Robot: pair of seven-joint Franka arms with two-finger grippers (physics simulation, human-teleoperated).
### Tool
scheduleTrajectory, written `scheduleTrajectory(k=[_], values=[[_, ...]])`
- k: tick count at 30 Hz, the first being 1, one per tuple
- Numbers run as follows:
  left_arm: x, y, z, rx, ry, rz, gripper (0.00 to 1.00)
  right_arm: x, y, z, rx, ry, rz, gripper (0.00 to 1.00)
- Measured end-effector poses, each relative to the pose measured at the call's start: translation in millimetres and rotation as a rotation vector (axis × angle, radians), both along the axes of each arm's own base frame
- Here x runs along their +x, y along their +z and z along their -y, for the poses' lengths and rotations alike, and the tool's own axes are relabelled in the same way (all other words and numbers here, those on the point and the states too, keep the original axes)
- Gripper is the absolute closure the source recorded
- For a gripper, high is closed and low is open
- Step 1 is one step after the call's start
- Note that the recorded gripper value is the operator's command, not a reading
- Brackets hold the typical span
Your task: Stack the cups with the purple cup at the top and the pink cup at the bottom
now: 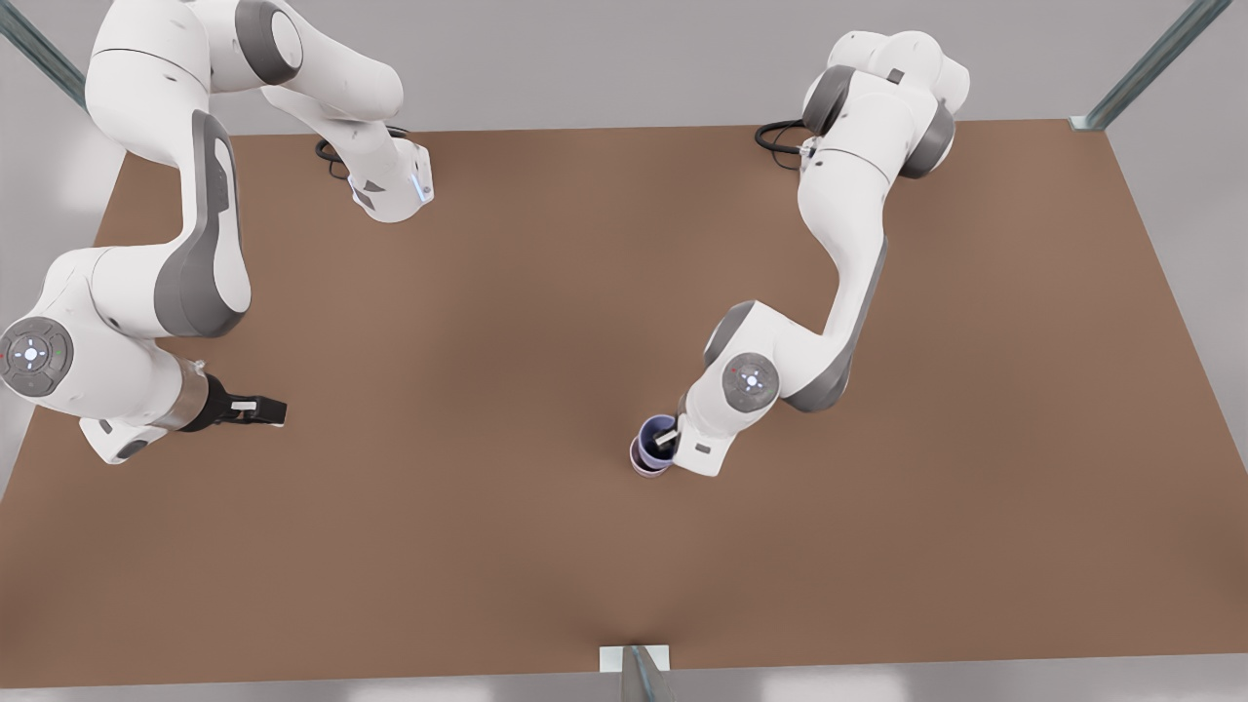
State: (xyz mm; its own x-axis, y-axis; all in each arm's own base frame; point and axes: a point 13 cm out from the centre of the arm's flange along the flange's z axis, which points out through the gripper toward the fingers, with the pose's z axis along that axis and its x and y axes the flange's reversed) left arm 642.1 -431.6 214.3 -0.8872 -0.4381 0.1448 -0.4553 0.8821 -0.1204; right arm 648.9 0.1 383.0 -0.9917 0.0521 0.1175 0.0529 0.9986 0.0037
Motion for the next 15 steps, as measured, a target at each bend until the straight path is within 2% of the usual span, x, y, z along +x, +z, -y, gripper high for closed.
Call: scheduleTrajectory(k=[15], values=[[-1.2,-4.3,4.7,-0.019,0.036,-0.015,0.79,-0.3,-1.0,0.5,0.002,-0.001,-0.002,0.00]])
